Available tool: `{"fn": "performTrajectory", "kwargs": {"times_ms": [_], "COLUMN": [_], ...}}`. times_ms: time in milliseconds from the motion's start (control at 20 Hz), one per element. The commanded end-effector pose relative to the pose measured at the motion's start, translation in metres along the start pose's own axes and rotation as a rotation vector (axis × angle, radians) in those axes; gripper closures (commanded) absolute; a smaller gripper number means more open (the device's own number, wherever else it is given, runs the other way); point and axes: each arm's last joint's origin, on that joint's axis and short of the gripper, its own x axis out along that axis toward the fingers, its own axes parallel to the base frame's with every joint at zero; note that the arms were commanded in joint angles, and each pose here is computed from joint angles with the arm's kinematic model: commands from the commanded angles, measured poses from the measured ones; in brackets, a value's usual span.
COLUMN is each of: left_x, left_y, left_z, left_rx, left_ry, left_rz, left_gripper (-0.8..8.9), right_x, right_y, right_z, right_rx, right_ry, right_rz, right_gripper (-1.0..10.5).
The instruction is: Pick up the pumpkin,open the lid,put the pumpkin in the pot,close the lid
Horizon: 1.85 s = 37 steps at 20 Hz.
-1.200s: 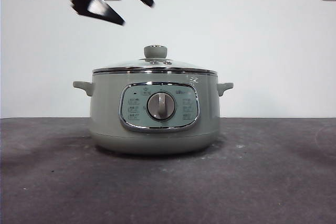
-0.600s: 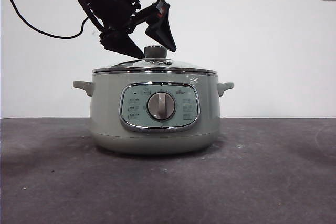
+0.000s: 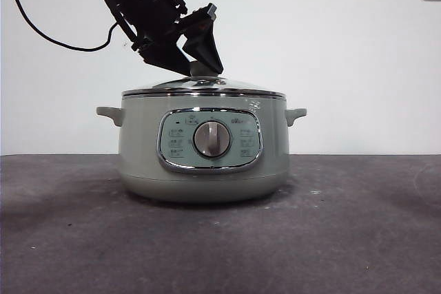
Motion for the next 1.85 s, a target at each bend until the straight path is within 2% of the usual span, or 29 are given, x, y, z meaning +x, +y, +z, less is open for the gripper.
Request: {"fn": "performTrajectory", "kwargs": {"times_ms": [50,150,550,950,1050,1150,1300,1600,1850], "left_x": [0.002,0.002,-0.006,-0.064,-0.084,-0.114,-0.169,-0.275,-0.327], "left_y": [-0.001,-0.002,-0.003,-0.012,-0.015,-0.017,-0.022,-0.038,-0.06], "left_z": [-0.001,-0.003,0.003,0.043,0.054,0.064,0.069,0.044,0.026], "left_rx": [0.013,0.009,0.012,0.045,0.048,0.06,0.059,0.029,0.039], "left_ry": [0.011,0.029,0.007,-0.122,-0.13,-0.146,-0.189,-0.193,-0.238], "left_rz": [0.001,-0.003,0.001,0.024,0.029,0.086,0.144,0.221,0.234], "left_gripper": [7.3,8.18,8.22,8.22,8.22,8.21,8.21,8.21,8.22], "right_x": [-0.001,-0.001,-0.001,0.008,0.014,0.025,0.05,0.114,0.185], "right_y": [0.001,0.001,0.001,-0.001,-0.001,-0.002,-0.003,0.006,0.028], "right_z": [0.0,0.001,0.003,0.007,0.013,0.02,0.031,0.075,0.111], "right_rx": [0.006,0.005,0.002,0.002,-0.001,-0.004,-0.008,-0.064,-0.146], "right_ry": [-0.009,-0.009,-0.03,-0.032,-0.053,-0.076,-0.079,-0.038,0.025], "right_rz": [0.003,0.003,0.004,0.004,0.004,0.015,0.085,0.132,0.19], "right_gripper": [9.6,9.6,9.6,9.6,9.6,9.6,9.6,9.6,9.6]}}
